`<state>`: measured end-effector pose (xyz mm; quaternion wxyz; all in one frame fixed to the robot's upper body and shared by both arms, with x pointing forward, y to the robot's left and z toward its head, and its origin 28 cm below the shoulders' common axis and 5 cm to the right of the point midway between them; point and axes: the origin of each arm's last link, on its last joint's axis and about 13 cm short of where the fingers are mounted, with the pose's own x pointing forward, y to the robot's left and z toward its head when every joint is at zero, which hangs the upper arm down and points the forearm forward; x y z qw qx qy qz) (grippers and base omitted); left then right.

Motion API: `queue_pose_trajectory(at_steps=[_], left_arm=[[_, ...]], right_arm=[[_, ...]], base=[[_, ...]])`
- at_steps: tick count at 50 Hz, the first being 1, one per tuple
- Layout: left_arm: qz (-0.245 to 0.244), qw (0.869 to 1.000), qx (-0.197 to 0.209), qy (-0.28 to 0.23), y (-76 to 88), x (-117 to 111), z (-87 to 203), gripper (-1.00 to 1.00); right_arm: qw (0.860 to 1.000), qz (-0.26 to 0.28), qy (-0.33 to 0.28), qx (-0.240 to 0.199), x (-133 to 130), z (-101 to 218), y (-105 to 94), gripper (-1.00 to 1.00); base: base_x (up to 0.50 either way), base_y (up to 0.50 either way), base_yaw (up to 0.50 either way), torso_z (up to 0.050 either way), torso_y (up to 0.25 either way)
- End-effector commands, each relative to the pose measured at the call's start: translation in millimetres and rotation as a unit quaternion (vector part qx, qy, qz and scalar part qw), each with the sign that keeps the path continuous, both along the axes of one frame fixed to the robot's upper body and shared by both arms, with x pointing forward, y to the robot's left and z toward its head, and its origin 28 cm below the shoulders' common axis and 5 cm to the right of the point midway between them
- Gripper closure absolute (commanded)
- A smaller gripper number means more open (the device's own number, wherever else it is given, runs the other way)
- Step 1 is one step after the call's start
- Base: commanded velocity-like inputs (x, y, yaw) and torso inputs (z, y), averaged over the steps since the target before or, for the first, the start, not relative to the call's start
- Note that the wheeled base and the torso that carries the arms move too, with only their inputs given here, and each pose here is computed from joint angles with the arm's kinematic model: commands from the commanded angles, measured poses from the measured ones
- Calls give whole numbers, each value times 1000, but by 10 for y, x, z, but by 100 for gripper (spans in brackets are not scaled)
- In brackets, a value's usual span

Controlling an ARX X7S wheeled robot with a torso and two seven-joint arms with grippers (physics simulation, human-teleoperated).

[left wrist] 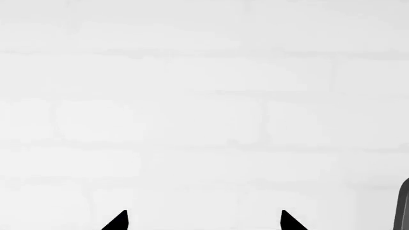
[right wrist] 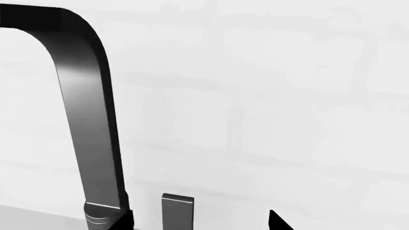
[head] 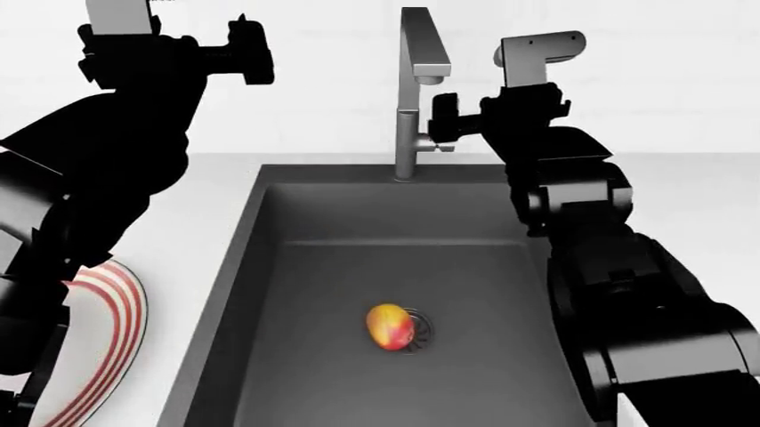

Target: Pick the mango from the counter and place it in the sink. Then turn on the sink faucet.

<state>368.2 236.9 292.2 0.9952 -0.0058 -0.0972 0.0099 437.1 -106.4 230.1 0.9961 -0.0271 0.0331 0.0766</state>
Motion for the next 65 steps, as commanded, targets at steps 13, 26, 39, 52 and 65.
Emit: queue_pose_trajectory(at_steps=[13, 26, 39, 52, 65], left_arm=[[1, 1000, 1, 7, 41, 20, -62, -100], [-3, 1000, 4, 8, 33, 14, -69, -100], [-3, 1000, 5, 10, 42, 21, -81, -100], [-14, 1000, 7, 13, 29, 5, -108, -100], [-27, 999, 16, 8, 26, -26, -117, -100]], right_arm=[[1000, 4, -9, -16, 12, 15, -14, -100], [1000, -8, -9, -18, 9, -3, -56, -100], [1000, -7, -8, -25, 9, -6, -46, -100], [999, 5, -17, -29, 16, 34, -27, -100], [998, 9, -44, -36, 32, 159, -26, -100]], base=[[0, 0, 0, 0, 0], [0, 0, 0, 0, 0], [0, 0, 0, 0, 0], [0, 0, 0, 0, -52], [0, 0, 0, 0, -19]])
